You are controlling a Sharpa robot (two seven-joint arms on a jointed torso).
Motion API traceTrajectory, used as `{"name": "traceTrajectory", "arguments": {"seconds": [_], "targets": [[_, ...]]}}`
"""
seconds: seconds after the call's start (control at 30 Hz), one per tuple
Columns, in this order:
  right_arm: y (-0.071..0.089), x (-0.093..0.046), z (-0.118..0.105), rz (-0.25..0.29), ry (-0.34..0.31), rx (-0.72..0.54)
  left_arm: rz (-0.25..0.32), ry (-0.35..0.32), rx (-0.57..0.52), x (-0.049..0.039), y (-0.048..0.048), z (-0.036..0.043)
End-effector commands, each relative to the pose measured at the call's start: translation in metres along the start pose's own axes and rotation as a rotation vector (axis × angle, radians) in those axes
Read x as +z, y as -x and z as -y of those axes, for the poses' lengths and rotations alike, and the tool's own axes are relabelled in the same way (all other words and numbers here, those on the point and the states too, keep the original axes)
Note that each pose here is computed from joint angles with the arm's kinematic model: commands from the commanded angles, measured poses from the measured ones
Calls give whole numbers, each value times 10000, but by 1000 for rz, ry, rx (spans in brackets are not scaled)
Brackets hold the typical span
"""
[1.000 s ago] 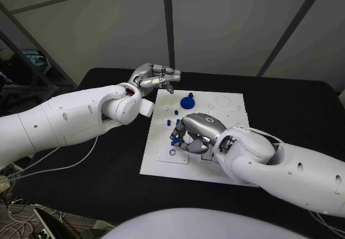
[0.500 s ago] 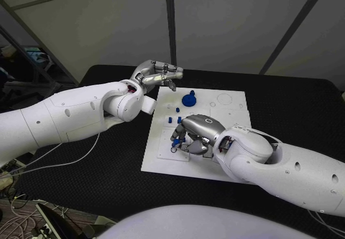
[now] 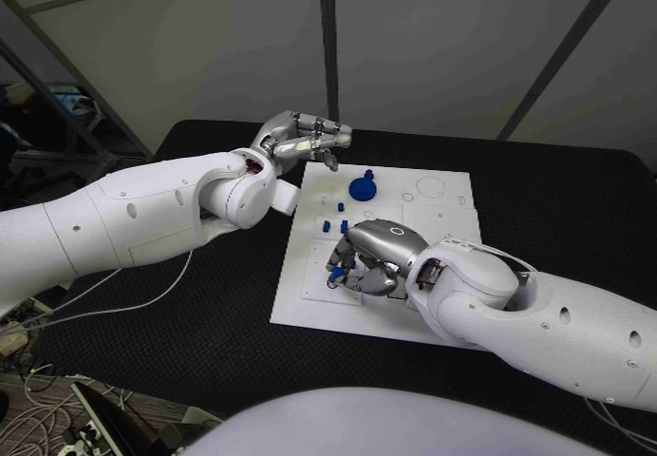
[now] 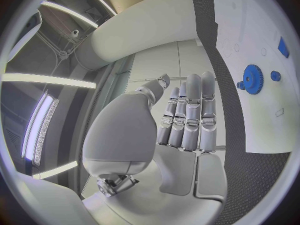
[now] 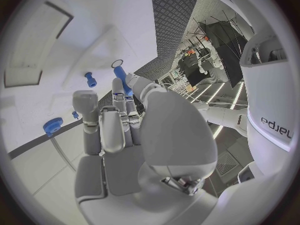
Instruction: Assemble the parts on the task board
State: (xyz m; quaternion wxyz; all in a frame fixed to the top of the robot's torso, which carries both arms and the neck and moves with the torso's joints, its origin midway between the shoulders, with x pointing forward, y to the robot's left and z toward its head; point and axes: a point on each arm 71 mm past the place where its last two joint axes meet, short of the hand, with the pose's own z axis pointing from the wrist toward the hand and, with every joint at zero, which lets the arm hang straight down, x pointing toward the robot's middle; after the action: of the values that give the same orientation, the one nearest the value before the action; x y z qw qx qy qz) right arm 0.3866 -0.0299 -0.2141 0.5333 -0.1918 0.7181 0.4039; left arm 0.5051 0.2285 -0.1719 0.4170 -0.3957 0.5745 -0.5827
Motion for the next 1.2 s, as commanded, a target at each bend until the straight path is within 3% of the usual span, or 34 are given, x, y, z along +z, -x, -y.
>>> {"name": "traceTrajectory", "arguments": {"seconds": [0.03, 0.93, 1.2], "targets": [[-37, 3, -11, -26, 13, -9, -12, -5, -6, 7, -17, 15], [-127, 68, 33, -48, -7, -43, -15, -5, -7, 11, -27, 14], [-116, 75, 38, -29, -20, -43, -16, -4, -7, 11, -27, 14]]}}
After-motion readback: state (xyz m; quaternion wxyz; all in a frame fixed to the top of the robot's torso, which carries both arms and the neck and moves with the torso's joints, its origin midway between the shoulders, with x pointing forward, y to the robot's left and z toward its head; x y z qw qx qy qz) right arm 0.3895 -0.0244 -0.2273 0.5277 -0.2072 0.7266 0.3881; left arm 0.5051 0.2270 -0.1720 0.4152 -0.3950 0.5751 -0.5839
